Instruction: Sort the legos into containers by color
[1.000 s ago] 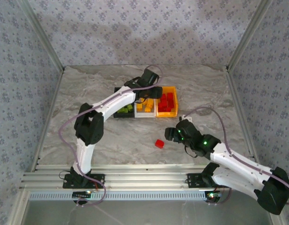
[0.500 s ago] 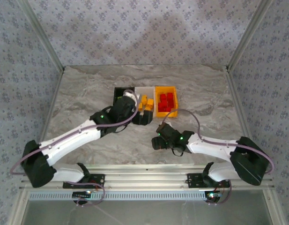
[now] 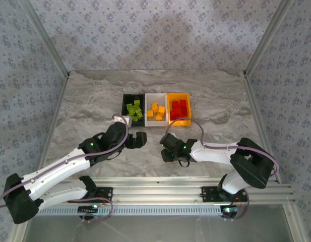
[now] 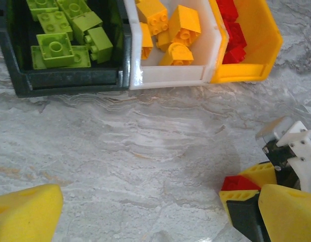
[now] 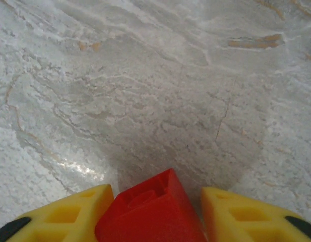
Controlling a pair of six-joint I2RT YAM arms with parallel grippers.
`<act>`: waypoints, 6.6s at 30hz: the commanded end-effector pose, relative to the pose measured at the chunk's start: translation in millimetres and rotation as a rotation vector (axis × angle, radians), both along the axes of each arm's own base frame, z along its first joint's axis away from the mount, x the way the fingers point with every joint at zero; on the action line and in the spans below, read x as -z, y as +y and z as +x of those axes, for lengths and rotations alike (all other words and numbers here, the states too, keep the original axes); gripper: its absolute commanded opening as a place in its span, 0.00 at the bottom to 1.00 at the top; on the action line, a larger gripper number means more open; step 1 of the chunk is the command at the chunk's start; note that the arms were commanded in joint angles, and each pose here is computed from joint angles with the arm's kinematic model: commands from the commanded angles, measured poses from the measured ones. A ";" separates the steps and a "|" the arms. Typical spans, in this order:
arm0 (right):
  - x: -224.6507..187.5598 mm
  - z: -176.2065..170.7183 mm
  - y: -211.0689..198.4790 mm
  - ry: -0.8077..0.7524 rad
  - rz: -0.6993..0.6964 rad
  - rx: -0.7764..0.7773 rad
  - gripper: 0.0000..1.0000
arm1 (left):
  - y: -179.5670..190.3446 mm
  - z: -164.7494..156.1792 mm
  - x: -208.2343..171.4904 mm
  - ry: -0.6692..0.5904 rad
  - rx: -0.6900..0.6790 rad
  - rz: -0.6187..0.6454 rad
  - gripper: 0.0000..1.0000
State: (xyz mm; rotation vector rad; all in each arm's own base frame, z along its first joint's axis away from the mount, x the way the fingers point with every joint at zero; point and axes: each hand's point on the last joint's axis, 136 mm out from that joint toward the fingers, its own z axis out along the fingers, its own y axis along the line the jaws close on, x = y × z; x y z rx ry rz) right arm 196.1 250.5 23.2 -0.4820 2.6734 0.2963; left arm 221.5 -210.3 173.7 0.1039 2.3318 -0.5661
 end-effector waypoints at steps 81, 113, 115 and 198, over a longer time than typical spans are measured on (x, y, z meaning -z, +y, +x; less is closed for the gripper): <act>-144.9 78.1 6.1 -0.304 0.103 0.091 0.29 | 75.0 -9.4 5.9 -0.080 -0.224 -0.009 1.00; -219.7 146.4 -88.0 -0.681 0.065 0.467 0.91 | 90.4 27.5 -43.6 -0.344 -0.353 0.046 1.00; -219.1 130.4 -100.0 -0.709 0.064 0.500 1.00 | 95.6 39.7 -54.3 -0.404 -0.387 0.074 0.99; -60.4 193.5 -273.6 -0.751 -0.066 0.487 1.00 | 242.0 171.4 82.7 -0.407 -0.513 0.389 1.00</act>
